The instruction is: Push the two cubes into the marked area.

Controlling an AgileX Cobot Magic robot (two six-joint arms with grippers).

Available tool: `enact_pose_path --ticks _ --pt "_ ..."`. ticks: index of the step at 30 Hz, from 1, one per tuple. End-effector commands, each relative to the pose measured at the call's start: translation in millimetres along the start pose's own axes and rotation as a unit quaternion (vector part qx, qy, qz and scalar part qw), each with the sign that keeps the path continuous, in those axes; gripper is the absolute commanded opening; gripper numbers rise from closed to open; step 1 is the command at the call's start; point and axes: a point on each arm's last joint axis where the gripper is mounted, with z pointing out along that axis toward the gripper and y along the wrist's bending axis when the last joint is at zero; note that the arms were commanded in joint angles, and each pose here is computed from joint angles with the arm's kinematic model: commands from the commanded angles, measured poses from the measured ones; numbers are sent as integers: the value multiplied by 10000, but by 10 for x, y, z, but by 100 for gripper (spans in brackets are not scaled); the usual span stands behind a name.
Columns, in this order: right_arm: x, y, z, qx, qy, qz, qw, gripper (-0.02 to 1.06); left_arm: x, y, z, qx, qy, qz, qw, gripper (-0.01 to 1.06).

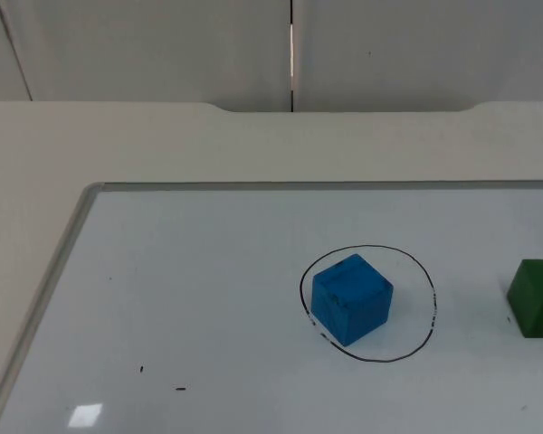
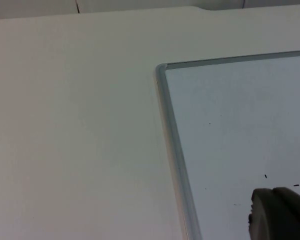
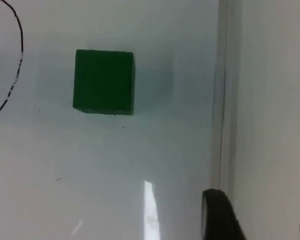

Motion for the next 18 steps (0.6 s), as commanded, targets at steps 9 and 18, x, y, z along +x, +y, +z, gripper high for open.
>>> enact_pose_path --ticks 9,18 --pt "-301 57 644 -157 -192 151 9996 15 2 1 6 -14 -53 -40 10000 0" --pt "-341 75 1023 -163 -56 155 9997 15 2 1 6 -14 -53 -40 10000 0"
